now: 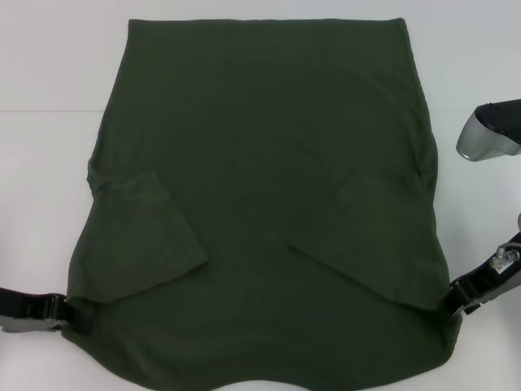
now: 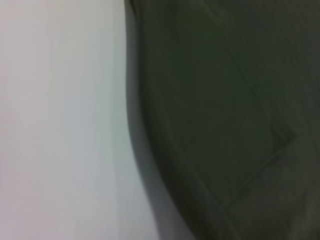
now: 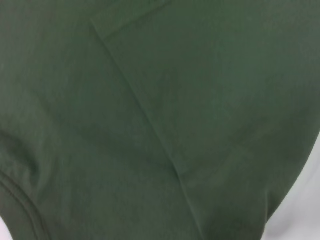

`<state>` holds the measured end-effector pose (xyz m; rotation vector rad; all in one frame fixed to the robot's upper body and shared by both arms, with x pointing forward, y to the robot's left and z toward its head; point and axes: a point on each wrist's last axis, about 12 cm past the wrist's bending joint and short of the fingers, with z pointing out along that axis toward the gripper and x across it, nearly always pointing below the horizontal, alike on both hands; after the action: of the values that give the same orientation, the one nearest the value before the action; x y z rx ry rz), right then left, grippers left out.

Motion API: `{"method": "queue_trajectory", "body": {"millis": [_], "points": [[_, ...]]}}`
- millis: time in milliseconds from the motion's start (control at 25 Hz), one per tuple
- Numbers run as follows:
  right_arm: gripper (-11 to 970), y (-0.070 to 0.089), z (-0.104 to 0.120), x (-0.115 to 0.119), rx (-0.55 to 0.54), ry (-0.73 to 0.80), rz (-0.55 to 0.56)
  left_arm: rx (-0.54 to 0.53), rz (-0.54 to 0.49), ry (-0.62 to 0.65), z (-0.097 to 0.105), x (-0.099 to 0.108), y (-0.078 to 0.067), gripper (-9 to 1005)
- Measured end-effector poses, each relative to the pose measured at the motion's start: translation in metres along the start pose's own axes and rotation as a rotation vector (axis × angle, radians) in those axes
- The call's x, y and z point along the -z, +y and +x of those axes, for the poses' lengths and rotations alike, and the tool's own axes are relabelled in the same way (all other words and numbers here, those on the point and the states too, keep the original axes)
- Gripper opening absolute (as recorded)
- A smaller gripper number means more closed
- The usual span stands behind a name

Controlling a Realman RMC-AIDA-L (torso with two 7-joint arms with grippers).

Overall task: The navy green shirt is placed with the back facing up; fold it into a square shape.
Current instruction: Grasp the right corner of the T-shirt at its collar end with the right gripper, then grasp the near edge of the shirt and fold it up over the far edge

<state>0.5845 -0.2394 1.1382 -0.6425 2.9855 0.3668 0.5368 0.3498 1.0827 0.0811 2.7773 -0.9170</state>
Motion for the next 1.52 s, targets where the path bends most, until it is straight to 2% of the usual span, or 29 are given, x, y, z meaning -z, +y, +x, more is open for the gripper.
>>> {"method": "queue_trajectory", "body": {"millis": [80,280,520,760,960,1320,1520], "points": [[596,0.0,0.0,0.0,0.002,0.001,0.0,0.0,0.0,0.0,0.0,0.0,0.0,38],[342,0.001,-0.001,0.0,0.006,0.003,0.001,0.001,0.001,0.0,0.0,0.0,0.0,38],[106,0.002,-0.001,0.0,0.014,0.012,0.006,0.0,0.001,-0.001,0.0,0.0,0.0,38],[21,0.002,0.001,0.001,0.021,0.025,0.002,-0.001,0.0,-0.002,-0.001,0.001,0.0,39],[21,-0.001,0.008,0.006,0.032,0.048,-0.004,-0.002,0.005,0.008,0.0,0.003,0.0,39],[21,-0.019,0.034,0.006,0.02,0.087,-0.022,0.001,0.044,0.02,0.003,0.009,-0.001,39],[21,-0.026,0.047,0.006,0.023,0.11,-0.061,-0.001,0.116,0.104,0.011,0.017,-0.007,38]]}}
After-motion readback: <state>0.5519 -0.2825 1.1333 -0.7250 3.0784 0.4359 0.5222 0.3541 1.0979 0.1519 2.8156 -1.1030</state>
